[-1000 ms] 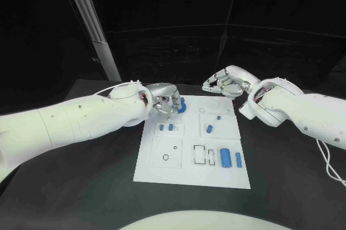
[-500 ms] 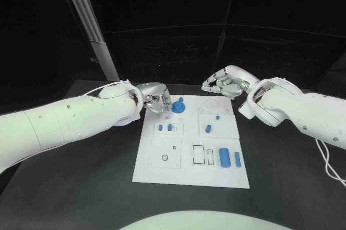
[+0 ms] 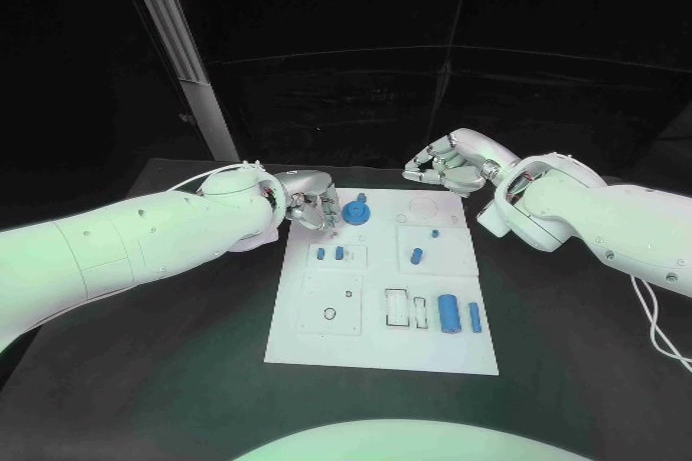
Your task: Assemble the parts on the task board
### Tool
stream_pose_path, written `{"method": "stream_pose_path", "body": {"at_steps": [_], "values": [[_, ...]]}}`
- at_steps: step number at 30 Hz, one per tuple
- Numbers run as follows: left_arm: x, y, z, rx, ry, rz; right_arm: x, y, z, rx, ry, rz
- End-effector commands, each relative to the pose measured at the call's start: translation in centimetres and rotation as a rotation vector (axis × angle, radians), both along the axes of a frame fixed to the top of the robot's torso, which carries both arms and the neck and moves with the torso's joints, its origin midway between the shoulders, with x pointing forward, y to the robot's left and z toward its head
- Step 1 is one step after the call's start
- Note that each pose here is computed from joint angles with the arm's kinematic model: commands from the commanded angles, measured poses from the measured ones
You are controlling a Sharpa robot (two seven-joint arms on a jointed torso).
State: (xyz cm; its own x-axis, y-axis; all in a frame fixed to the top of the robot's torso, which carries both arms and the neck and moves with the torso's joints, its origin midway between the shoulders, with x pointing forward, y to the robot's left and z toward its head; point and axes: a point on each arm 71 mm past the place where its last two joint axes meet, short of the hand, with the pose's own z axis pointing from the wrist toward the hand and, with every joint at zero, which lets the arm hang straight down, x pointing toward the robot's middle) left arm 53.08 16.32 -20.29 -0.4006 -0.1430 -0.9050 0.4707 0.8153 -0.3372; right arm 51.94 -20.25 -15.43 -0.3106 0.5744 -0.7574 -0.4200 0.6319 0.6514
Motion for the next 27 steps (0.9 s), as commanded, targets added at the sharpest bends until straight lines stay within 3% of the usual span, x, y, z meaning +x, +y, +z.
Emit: {"method": "stream_pose_path", "body": {"at_steps": [1, 27], "values": [[-0.11, -0.12, -0.31, 0.015, 0.031, -0.010, -0.01, 0.10, 0.19, 0.004, -0.010, 0.009], [-0.18, -0.85, -1.21, 0.024, 0.041, -0.021, -0.02, 0.34, 0.18, 0.005, -0.009, 0.013]]}}
